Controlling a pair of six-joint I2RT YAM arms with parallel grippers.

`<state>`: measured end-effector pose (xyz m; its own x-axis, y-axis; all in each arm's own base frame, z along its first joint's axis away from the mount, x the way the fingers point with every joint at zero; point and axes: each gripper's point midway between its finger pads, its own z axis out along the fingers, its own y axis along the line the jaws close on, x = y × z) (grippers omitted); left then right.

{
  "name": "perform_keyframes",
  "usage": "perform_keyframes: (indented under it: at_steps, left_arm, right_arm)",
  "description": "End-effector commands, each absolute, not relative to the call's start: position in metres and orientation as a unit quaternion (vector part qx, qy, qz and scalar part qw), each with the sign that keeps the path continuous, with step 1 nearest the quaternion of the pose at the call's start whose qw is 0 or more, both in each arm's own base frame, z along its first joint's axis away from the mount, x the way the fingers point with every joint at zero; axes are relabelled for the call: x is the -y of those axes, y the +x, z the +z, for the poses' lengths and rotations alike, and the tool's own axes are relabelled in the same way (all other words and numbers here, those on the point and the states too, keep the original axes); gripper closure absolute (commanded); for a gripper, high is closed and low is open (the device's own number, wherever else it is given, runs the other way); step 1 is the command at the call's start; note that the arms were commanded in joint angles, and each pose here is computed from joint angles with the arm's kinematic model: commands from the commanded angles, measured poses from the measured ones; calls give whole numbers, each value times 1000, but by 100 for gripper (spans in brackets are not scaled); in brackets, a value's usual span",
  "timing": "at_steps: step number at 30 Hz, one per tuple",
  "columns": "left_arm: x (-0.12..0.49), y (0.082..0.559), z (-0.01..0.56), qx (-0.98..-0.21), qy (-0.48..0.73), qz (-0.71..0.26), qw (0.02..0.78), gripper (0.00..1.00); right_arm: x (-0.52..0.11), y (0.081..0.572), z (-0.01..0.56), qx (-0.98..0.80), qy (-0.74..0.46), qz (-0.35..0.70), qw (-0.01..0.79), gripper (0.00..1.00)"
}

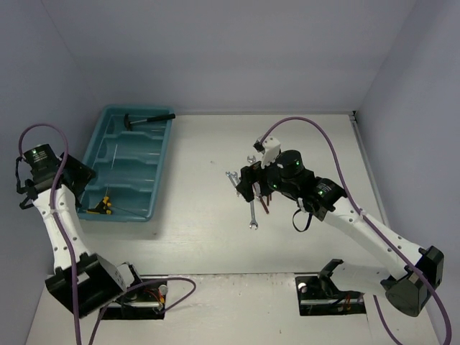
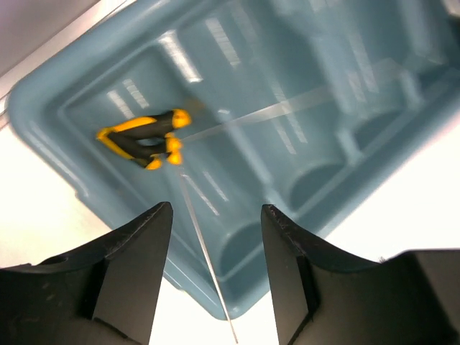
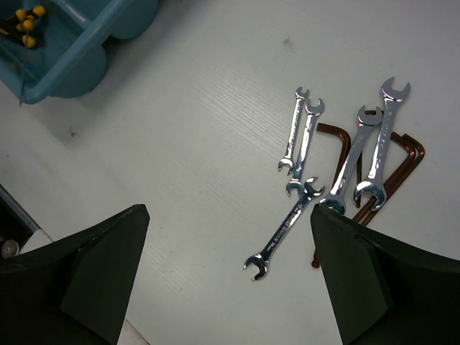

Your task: Sort the tools into containers

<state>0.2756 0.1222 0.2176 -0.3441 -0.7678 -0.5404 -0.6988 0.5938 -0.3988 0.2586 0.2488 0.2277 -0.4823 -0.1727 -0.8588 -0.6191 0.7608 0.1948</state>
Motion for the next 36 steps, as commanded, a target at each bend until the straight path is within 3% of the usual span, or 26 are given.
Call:
perform_keyframes:
  at_steps: [1, 15, 33, 36]
  left_arm:
    - [-93, 296, 271, -833, -325, -48, 445, 50]
    - [-118, 374, 259, -834, -233, -15, 500, 43]
    - [-139, 452, 191, -893, -134, -2, 430, 44]
    - [-132, 460, 181, -899, -115, -12, 423, 51]
  right_arm:
    - [-234, 278, 239, -824, -186, 234, 481, 7]
    - [-235, 280, 237, -824, -193, 253, 469, 8]
    - [-242, 282, 217, -835, -208, 250, 443, 8]
    - [-244, 284, 214, -837, -207, 250, 440, 8]
